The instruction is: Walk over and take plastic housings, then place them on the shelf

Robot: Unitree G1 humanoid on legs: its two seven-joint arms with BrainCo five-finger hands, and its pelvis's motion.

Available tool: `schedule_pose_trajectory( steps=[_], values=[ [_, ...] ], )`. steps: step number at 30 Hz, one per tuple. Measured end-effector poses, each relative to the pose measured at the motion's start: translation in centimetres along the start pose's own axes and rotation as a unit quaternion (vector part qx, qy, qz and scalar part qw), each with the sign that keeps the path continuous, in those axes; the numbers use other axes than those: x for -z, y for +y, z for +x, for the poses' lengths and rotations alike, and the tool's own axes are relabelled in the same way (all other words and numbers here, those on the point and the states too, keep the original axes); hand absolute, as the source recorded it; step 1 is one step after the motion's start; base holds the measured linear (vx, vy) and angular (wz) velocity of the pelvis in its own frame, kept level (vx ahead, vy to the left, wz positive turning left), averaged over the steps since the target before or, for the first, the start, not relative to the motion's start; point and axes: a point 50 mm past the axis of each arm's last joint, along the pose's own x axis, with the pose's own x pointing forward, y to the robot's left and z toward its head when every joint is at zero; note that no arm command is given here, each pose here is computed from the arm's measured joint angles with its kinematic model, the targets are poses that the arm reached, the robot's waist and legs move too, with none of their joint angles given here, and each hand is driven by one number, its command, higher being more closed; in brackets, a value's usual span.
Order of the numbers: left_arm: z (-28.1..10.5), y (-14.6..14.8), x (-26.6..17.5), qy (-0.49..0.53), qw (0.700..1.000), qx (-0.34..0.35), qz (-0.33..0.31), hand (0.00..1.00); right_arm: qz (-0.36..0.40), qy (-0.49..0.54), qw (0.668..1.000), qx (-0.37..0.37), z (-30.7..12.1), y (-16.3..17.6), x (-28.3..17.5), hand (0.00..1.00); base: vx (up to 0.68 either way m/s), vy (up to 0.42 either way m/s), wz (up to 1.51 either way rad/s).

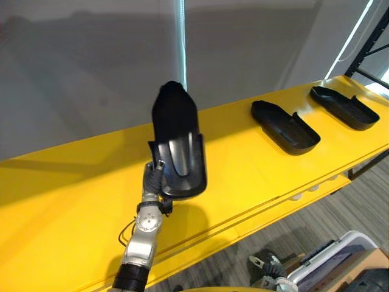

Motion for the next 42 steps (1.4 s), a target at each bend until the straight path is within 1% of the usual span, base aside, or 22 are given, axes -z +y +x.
schedule_pose_trajectory(
  steps=[4, 6, 10, 14, 16, 19, 23, 24, 29, 33, 42],
  values=[
    [0.8, -0.1, 0.2, 0.009, 1.000, -0.012, 0.003, 1.00, -0.005, -0.003, 1.000, 0.000, 0.1, 0.0, -0.2, 0.00, -0.18, -0.061, -0.09],
    [1.0, -0.3, 0.9, 0.032, 0.999, -0.014, 0.007, 1.00, -0.017, -0.006, 1.000, 0.002, 0.1, -0.4, -0.4, 0.00, -0.23, -0.033, -0.02],
    [1.1, -0.1, 1.2, 0.043, 0.999, -0.031, 0.009, 1.00, -0.029, 0.004, 1.000, 0.000, -0.2, -0.6, 0.4, 0.00, -0.14, -0.007, -0.08],
    [1.7, -0.4, 2.0, 0.070, 0.997, -0.035, 0.011, 1.00, -0.031, 0.005, 1.000, -0.001, -0.2, -0.5, 0.5, 0.00, -0.06, -0.003, -0.02],
    [1.8, -0.3, 2.2, 0.078, 0.996, -0.044, 0.004, 1.00, -0.031, 0.004, 1.000, -0.001, -0.2, -0.5, 0.5, 0.00, 0.00, 0.008, -0.07],
    [3.0, -0.1, 2.1, 0.086, 0.994, -0.062, 0.001, 1.00, -0.033, 0.004, 0.999, -0.002, -0.2, -0.4, 0.4, 0.00, 0.01, 0.000, 0.00],
    [4.2, 1.0, 1.6, 0.085, 0.992, -0.088, 0.000, 1.00, -0.038, 0.001, 0.999, -0.007, -0.2, -0.2, 0.3, 0.00, 0.08, -0.008, -0.02],
    [4.5, 1.2, 1.4, 0.081, 0.993, -0.090, 0.003, 0.00, -0.038, 0.001, 0.999, -0.007, -0.1, -0.2, 0.2, 0.00, 0.14, -0.019, -0.08],
    [6.0, 1.6, 0.4, 0.079, 0.992, -0.103, -0.008, 0.00, -0.040, -0.009, 0.999, -0.011, 0.2, 0.1, -0.6, 0.00, 0.12, -0.026, -0.04],
    [7.2, 1.6, -0.4, 0.080, 0.991, -0.107, -0.010, 0.00, -0.045, -0.032, 0.998, -0.014, 0.7, 0.4, -2.4, 0.00, 0.09, -0.012, -0.03],
    [7.8, 1.8, -1.0, 0.081, 0.989, -0.116, -0.032, 0.00, -0.052, -0.039, 0.998, -0.024, 0.9, 1.0, -2.9, 0.00, -0.04, 0.003, 0.00]
  ],
)
